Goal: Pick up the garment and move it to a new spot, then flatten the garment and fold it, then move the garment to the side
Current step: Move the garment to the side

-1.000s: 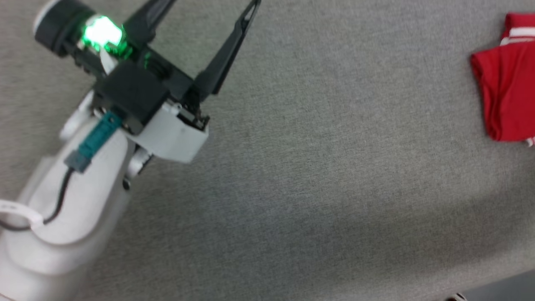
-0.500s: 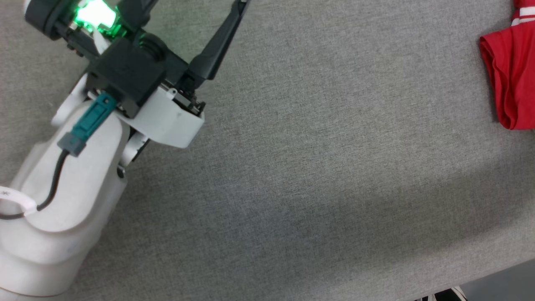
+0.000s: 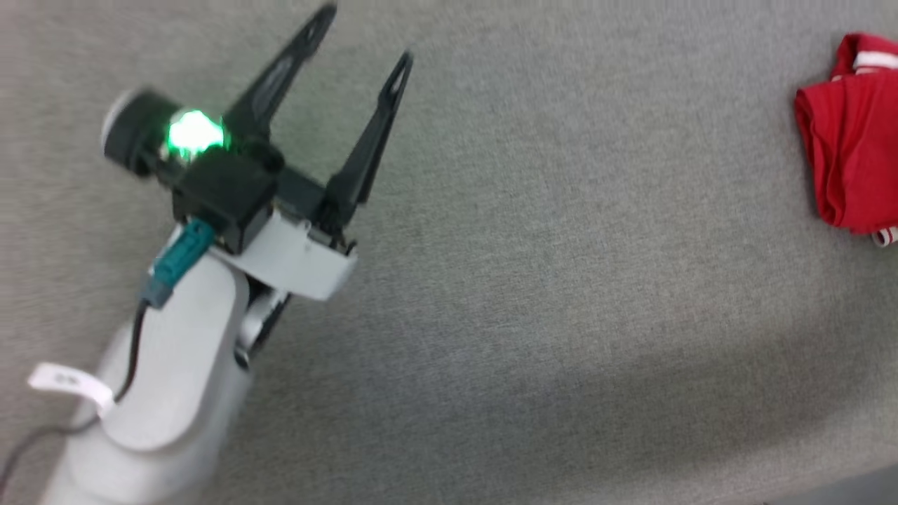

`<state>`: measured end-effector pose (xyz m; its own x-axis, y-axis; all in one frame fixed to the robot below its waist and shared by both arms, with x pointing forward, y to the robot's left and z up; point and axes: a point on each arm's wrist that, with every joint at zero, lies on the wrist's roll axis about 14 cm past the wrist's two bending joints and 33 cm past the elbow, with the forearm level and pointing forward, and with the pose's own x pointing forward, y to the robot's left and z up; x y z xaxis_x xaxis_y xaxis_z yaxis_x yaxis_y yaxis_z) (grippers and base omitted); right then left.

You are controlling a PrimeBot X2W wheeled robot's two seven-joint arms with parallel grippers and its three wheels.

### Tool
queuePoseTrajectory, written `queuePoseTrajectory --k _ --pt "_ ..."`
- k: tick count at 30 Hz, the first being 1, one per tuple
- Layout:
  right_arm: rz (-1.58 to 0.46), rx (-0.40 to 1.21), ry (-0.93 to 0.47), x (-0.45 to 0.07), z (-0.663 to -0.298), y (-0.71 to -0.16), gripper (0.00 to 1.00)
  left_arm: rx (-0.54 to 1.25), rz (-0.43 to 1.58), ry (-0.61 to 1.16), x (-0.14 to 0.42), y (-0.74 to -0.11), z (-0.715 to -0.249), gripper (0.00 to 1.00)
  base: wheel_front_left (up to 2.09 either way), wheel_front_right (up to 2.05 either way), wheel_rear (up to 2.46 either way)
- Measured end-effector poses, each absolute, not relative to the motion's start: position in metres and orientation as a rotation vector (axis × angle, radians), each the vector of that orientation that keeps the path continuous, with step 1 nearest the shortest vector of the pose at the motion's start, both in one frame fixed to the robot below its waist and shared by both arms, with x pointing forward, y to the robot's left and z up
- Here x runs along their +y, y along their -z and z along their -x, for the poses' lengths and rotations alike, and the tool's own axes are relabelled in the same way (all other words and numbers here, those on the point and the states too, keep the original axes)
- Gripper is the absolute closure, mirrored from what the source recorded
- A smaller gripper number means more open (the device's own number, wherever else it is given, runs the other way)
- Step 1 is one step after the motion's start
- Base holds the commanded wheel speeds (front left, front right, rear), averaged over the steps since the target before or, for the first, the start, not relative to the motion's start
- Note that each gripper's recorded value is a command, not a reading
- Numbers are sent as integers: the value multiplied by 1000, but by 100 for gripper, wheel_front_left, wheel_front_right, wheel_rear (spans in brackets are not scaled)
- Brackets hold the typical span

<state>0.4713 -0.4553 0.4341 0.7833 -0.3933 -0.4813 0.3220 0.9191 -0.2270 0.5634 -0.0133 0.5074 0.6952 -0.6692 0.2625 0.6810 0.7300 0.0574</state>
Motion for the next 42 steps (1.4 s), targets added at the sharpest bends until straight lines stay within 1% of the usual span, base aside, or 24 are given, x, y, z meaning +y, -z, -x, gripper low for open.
queuePoseTrajectory --k 5,10,14,20,25,30,34,37,42 --pt "142 522 233 -406 -477 -429 0 -194 78 651 13 -499 -543 0 0 0 0" --pt "121 471 80 -349 -473 -422 0 -121 93 532 50 -491 -514 0 0 0 0" --pt "82 409 3 -314 -469 -423 0 -76 84 429 84 -486 -490 0 0 0 0" --pt "-25 320 -53 -271 -458 -426 0 -27 78 301 126 -482 -452 0 0 0 0" --pt "-98 289 -103 -238 -439 -427 0 -16 85 212 154 -485 -416 0 0 0 0" --pt "-170 181 -139 -216 -434 -460 0 -33 81 144 178 -493 -382 0 0 0 0" --pt "-171 65 -193 -198 -434 -495 0 -80 79 98 193 -508 -365 0 0 0 0" --pt "-170 16 -219 -186 -426 -507 0 -86 75 68 204 -510 -353 0 0 0 0" --pt "-172 -63 -219 -182 -416 -526 0 -104 75 28 217 -515 -340 0 0 0 0"
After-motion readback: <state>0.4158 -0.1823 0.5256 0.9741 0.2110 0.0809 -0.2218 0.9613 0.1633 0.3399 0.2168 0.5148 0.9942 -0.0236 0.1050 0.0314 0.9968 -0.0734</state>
